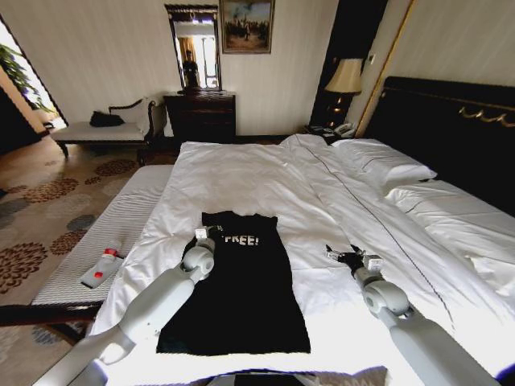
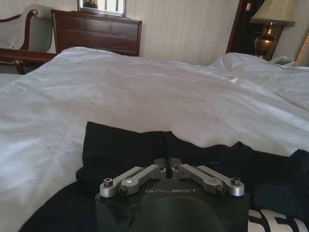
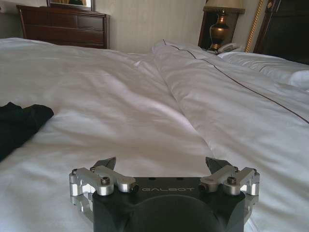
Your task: Fold the clothes on the bed.
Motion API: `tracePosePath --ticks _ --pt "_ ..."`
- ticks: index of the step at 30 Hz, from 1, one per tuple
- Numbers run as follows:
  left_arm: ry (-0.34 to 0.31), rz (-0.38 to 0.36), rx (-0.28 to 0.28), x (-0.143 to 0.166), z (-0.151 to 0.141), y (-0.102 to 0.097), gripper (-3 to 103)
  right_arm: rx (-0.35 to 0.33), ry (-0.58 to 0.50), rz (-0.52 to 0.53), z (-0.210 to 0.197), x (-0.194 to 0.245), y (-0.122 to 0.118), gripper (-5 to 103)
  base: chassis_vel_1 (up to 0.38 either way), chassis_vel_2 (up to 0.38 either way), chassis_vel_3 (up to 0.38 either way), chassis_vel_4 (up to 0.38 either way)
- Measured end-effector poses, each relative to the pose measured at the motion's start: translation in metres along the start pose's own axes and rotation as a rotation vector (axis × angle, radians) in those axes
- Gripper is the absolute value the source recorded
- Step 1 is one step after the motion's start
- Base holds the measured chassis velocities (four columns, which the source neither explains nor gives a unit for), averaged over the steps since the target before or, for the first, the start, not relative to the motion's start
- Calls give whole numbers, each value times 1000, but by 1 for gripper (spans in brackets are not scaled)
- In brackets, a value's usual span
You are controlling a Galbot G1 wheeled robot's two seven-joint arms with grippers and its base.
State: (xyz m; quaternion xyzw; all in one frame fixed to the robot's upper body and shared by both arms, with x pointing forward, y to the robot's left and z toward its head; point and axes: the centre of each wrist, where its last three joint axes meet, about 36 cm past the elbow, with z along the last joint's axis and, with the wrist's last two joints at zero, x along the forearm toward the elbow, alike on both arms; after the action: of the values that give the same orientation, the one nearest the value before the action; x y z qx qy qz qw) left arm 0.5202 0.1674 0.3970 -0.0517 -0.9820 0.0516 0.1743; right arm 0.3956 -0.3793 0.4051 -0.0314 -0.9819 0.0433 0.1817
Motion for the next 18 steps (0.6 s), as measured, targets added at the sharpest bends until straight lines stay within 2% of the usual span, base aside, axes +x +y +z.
tracePosePath --ticks 8,18 --pt "28 2 -10 -8 12 -11 0 -4 -2 -3 0 -2 1 100 0 0 0 0" --pt "63 7 -29 -1 35 -14 0 -4 -4 -1 0 -4 1 100 0 0 0 0"
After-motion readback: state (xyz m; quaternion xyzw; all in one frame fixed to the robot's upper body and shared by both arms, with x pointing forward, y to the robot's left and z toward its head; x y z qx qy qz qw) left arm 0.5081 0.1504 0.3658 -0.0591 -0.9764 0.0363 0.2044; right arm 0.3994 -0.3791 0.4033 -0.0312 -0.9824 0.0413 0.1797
